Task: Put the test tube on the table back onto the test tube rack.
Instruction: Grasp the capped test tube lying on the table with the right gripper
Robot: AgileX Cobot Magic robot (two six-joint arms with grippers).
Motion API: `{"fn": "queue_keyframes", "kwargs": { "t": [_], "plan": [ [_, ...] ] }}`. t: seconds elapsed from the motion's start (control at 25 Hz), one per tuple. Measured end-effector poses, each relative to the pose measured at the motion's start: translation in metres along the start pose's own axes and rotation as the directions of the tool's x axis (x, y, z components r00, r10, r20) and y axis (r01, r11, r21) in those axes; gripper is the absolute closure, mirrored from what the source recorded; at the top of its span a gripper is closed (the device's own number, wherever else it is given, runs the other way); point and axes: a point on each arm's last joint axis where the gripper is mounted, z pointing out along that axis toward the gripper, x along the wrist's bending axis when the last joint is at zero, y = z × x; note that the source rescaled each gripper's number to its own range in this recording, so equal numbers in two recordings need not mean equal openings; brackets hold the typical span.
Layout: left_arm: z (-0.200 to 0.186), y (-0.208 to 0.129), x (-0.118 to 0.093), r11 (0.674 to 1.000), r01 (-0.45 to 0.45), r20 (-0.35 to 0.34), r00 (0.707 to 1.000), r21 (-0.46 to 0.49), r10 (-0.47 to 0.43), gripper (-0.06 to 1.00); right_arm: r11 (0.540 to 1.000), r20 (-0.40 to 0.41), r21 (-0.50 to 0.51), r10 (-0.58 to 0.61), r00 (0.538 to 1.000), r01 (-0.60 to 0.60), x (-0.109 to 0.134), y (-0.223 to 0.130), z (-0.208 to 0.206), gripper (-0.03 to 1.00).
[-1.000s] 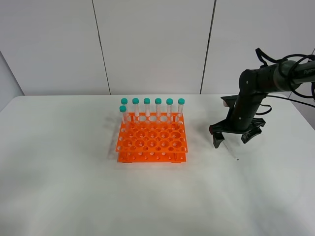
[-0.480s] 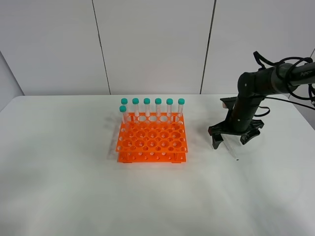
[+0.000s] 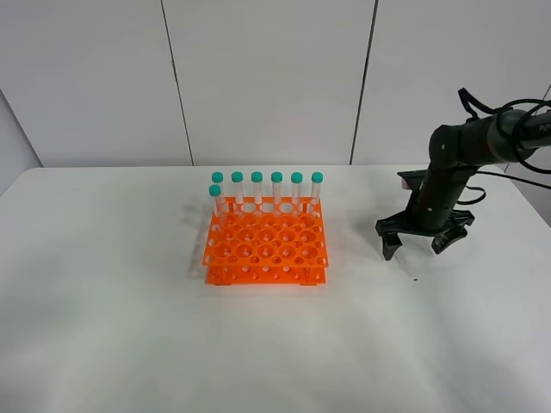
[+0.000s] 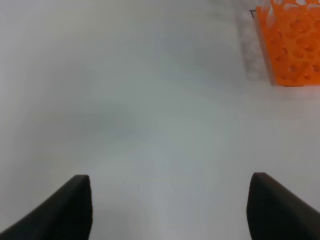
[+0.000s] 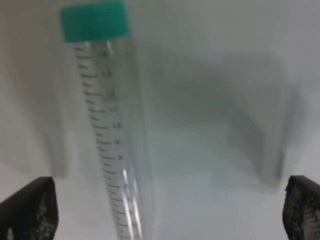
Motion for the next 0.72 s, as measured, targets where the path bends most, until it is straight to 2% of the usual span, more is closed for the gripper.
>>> {"fn": "queue_keyframes", "kwargs": {
  "t": [0.72],
  "plan": [
    [0.0, 0.0, 0.0, 1.0, 0.0, 0.0, 1.0, 0.0, 0.0, 0.01, 0.998, 0.001, 0.001, -0.067, 0.998, 0.067, 0.0076, 0.0002, 0.0001, -0.01]
  ]
}}
